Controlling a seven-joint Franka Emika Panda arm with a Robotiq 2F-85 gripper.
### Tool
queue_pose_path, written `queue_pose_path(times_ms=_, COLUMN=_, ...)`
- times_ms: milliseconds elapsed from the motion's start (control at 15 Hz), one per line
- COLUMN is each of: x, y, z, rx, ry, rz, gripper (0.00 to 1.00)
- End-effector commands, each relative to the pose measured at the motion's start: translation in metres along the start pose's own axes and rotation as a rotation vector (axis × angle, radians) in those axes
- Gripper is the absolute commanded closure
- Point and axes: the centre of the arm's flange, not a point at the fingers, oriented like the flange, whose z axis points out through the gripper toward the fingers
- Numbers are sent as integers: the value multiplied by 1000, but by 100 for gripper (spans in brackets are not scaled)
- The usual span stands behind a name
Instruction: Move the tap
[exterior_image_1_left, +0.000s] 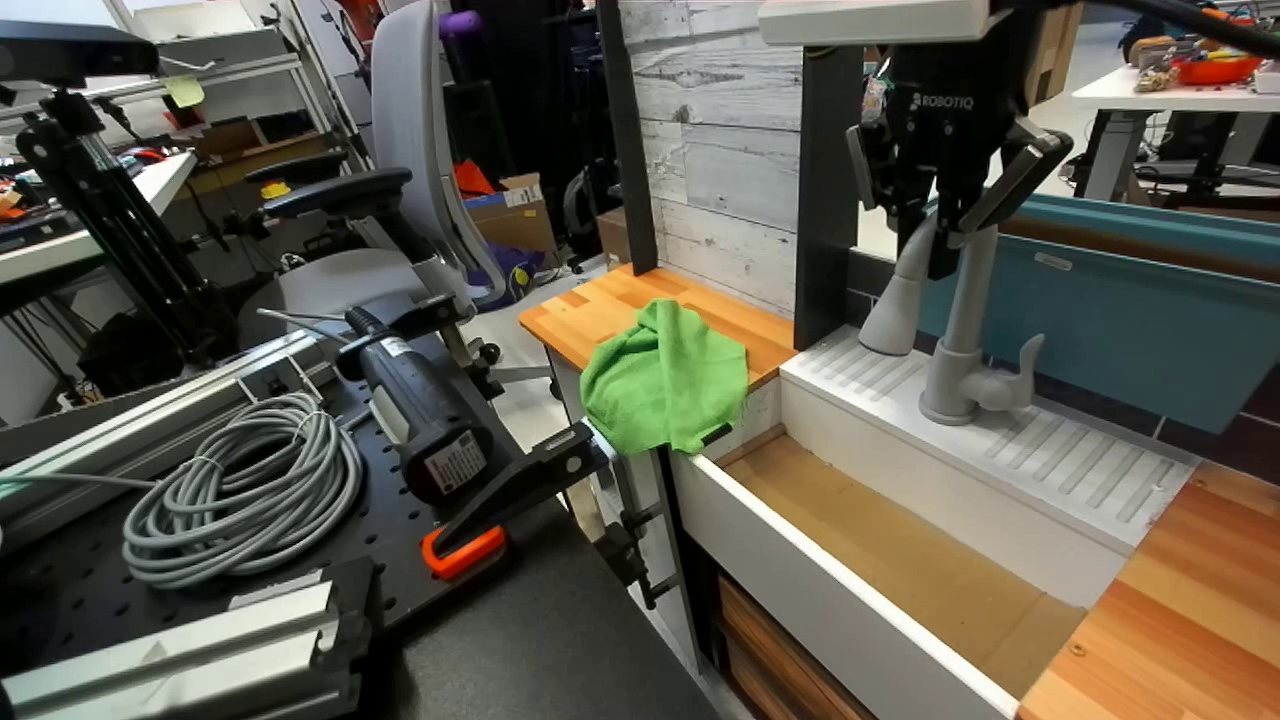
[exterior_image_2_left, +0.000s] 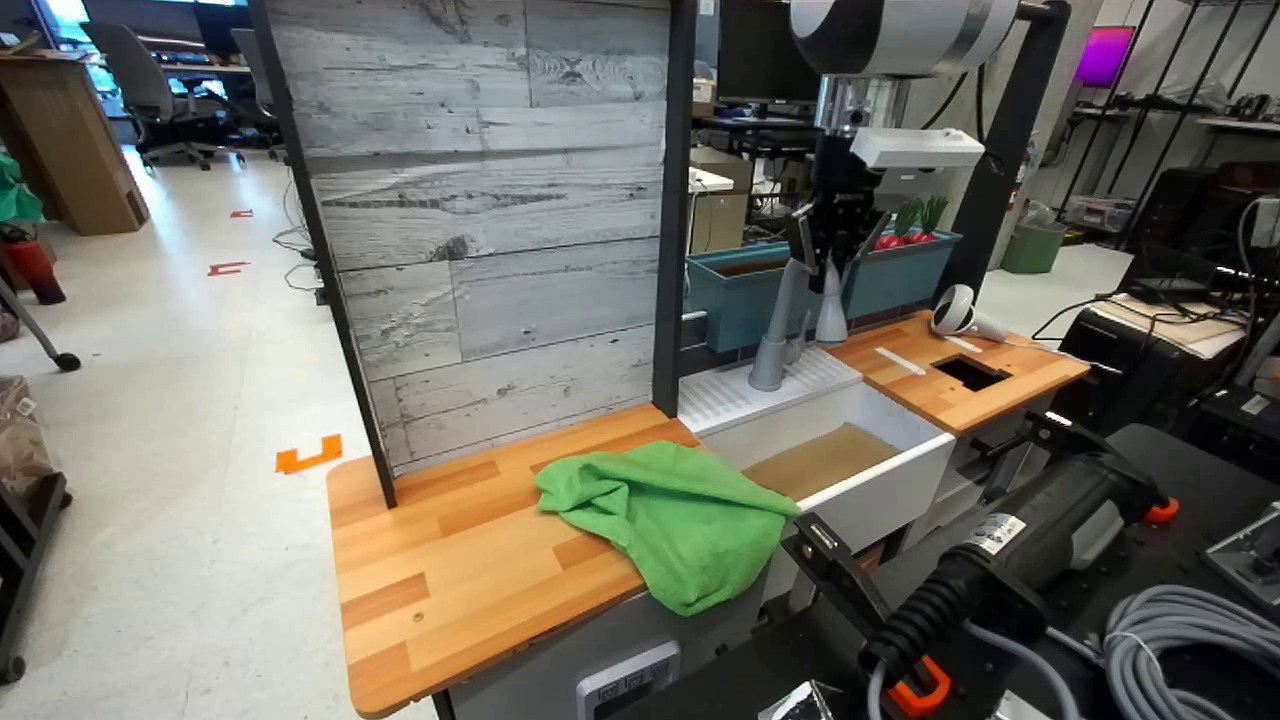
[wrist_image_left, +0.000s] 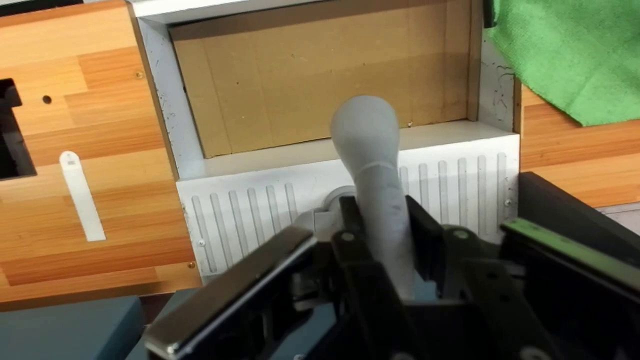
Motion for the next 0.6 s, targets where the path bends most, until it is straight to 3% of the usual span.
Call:
queue_pose_path(times_ms=0, x=-26, y=33, z=-23, rx=-86, ry=-93, rz=-40, gripper=50)
queue_pose_path(times_ms=400, x=-48, y=21, z=-21, rx=-61, ry=-38, rz=97, gripper=7)
queue_pose_path(times_ms=533, x=-61, y=14, z=-21, rx=15, ry=-11, rz=163, gripper=0)
